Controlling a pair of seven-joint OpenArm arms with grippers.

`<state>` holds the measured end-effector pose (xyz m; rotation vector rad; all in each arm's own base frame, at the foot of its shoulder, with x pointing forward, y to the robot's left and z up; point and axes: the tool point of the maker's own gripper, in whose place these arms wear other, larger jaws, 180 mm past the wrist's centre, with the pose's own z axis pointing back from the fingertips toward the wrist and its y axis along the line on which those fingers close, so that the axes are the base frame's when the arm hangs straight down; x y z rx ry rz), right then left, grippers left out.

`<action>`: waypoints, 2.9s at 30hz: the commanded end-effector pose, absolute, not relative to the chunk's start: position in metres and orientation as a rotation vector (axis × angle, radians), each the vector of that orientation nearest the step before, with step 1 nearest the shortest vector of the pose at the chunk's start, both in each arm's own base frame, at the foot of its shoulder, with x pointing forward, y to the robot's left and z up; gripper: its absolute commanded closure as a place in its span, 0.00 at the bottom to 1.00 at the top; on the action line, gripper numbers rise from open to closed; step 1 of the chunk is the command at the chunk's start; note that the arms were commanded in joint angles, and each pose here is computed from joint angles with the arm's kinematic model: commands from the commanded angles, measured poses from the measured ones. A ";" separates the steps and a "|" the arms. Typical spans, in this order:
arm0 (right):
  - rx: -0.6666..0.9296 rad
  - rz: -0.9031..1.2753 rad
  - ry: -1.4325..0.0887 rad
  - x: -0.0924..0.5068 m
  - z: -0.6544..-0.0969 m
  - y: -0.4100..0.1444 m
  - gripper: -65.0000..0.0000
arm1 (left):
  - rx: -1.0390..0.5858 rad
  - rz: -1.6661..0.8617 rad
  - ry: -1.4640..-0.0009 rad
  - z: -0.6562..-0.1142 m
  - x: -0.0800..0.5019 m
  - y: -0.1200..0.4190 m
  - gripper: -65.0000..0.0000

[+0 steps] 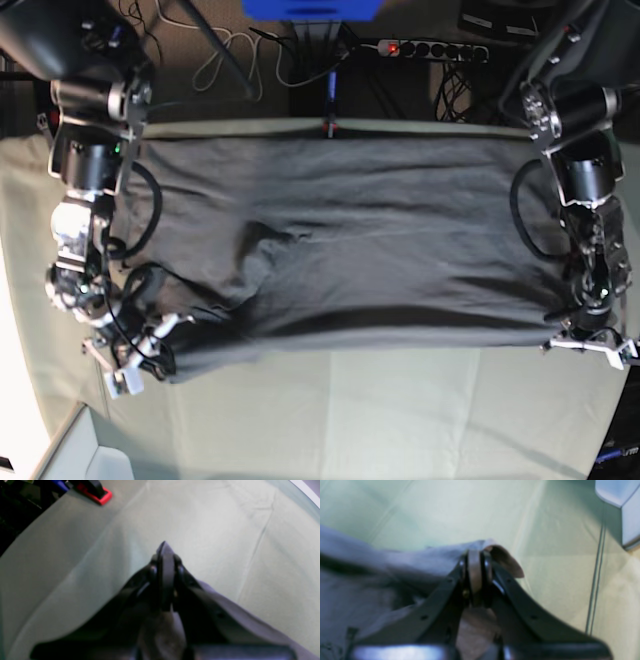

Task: Layout the t-shirt on the table in an organized manner, then fold the t-shirt properly
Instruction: 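Fold the held hem over toward the collar edge with both grippers, then grasp both ends of the grey strip with both grippers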

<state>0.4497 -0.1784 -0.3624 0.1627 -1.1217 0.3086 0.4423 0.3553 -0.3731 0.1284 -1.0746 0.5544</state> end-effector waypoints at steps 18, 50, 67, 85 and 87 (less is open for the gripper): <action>0.111 0.360 -1.212 0.381 -0.346 -0.170 1.00 | 0.218 0.498 -1.142 -0.363 0.405 0.372 1.00; 0.126 0.218 -1.071 0.253 -0.391 -0.183 1.00 | 0.285 0.353 -1.081 -0.388 0.294 0.346 1.00; 0.135 0.208 -1.035 0.226 -0.396 -0.182 1.00 | 0.329 0.473 -1.040 -0.400 0.258 0.369 1.00; 0.175 0.207 -0.993 0.196 -0.410 -0.171 1.00 | 0.335 0.470 -1.035 -0.401 0.257 0.372 1.00; 0.181 0.198 -0.978 0.193 -0.416 -0.171 1.00 | 0.335 0.470 -1.033 -0.402 0.257 0.372 1.00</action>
